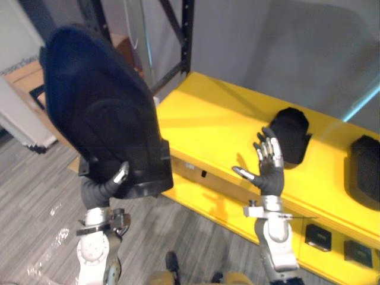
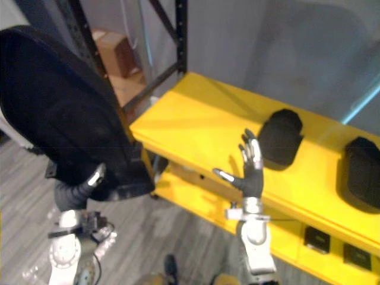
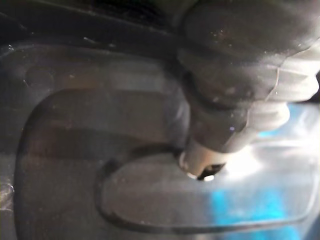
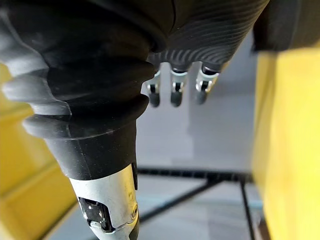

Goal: Walk over and take plastic housings, then place them on the shelf

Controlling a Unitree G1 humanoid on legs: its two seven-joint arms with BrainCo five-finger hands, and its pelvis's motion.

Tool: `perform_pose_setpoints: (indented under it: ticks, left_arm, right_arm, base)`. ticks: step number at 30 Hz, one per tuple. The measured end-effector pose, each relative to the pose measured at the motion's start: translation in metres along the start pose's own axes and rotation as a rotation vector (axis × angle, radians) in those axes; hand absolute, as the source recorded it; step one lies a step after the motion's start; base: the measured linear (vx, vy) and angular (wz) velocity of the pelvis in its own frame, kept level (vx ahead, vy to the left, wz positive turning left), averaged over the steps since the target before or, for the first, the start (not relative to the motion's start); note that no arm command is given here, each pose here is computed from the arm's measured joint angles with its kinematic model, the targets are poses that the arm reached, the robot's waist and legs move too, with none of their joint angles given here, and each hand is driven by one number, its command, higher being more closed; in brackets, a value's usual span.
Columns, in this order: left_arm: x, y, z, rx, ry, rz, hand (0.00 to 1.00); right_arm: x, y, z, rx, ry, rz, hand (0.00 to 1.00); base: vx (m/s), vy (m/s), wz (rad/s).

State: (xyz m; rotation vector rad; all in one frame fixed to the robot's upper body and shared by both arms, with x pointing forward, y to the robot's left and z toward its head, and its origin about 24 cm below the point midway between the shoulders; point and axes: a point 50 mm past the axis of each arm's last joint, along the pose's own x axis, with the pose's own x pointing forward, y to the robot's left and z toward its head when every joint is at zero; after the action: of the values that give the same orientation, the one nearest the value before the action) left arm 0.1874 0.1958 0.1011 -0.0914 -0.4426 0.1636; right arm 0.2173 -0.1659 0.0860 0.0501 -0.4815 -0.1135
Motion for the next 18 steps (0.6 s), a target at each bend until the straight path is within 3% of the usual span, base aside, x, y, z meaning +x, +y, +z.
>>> perform_pose_setpoints:
  ticks: [9,15,18]
  left_arm:
    - [-0.004,-0.004,-0.022,-0.032,0.082,0.031,1.00]
    - [0.005,-0.002,-0.015,-0.023,0.023,0.061,1.00]
    - [0.016,0.008,-0.010,0.040,0.002,0.043,1.00]
  right_arm:
    - [0.011,-0.024,0.023,-0.249,-0.234,-0.155,0.00]
    - [0.036,-0.040,0.070,-0.335,-0.506,-0.279,0.00]
    - [0.022,-0.052,0.079,-0.308,-0.497,-0.380,0.00]
  base:
    - [0.13,0.018,-0.62]
    - [0.05,0.366,-0.98]
    - [-0.05,0.397,-0.91]
